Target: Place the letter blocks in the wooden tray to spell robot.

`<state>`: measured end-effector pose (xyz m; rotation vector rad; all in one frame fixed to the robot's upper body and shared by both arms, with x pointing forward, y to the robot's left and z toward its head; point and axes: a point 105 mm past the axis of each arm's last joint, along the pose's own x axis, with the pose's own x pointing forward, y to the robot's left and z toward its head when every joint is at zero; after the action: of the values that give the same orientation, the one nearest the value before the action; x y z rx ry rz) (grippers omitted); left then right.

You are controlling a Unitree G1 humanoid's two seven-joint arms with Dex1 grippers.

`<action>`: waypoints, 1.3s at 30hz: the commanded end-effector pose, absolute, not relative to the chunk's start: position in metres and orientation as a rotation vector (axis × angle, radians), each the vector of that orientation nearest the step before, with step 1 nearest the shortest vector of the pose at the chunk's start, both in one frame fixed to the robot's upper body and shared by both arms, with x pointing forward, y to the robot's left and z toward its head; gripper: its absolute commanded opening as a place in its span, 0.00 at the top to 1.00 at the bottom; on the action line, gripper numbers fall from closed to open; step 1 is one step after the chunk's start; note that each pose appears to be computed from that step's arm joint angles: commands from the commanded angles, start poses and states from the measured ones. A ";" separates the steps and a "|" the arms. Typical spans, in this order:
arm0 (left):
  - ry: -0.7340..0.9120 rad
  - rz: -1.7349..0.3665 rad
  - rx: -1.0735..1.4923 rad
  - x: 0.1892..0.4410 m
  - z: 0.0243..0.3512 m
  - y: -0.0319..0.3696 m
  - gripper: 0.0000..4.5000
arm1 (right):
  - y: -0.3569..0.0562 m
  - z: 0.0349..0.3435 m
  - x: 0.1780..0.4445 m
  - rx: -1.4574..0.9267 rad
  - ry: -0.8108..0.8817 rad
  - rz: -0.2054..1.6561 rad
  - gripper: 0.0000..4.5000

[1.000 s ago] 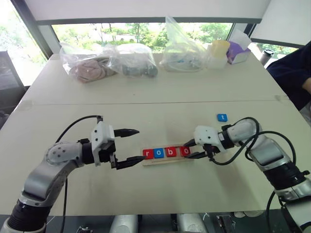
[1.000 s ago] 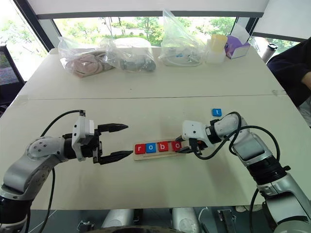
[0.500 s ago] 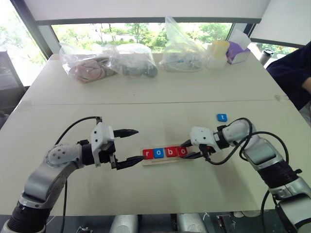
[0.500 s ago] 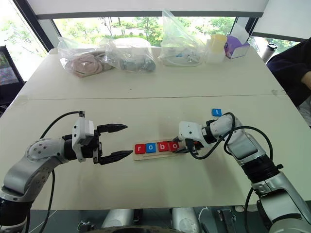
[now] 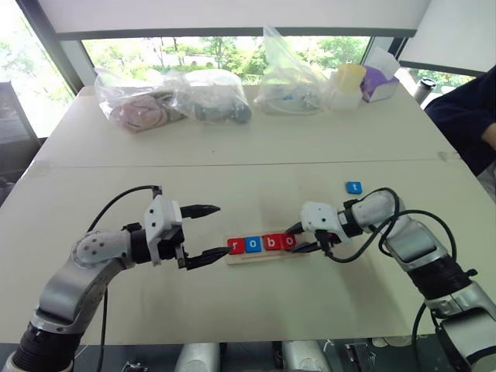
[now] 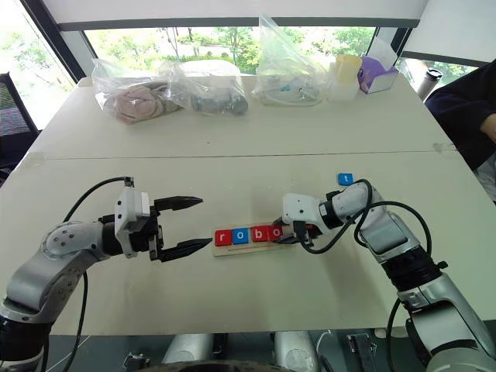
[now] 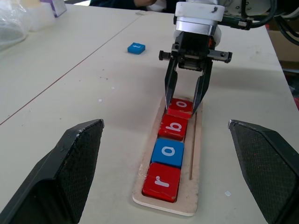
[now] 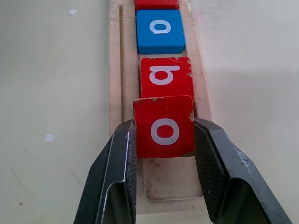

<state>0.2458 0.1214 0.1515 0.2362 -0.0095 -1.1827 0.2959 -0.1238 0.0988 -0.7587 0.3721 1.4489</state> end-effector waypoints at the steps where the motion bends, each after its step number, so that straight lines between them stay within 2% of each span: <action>1: -0.060 -1.195 0.261 0.242 0.160 0.116 0.00 | -0.123 0.107 0.301 -0.785 0.338 1.439 0.75; 7: -0.066 -1.193 0.262 0.243 0.162 0.115 0.00 | -0.124 0.106 0.300 -0.787 0.348 1.446 0.75; 13: -0.069 -1.190 0.262 0.244 0.162 0.114 0.00 | -0.124 0.106 0.296 -0.779 0.358 1.464 0.06; 14: -0.069 -1.190 0.263 0.244 0.162 0.114 0.00 | -0.123 0.107 0.296 -0.774 0.354 1.465 0.01; 17: -0.070 -1.187 0.265 0.245 0.163 0.114 0.00 | -0.120 0.112 0.297 -0.749 0.339 1.460 0.01; 20: -0.073 -1.184 0.266 0.247 0.165 0.113 0.00 | -0.120 0.126 0.307 -0.717 0.297 1.406 0.01; 29: -0.076 -1.191 0.265 0.250 0.166 0.111 0.00 | -0.133 0.139 0.338 -0.719 0.228 1.213 0.01; 39: -0.076 -1.197 0.266 0.247 0.167 0.109 0.00 | -0.126 0.128 0.341 -0.741 0.211 1.204 0.01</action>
<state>0.2518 0.1129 0.1573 0.2390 -0.0306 -1.1822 0.3417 -0.1295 0.1203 -0.7220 0.2532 1.1955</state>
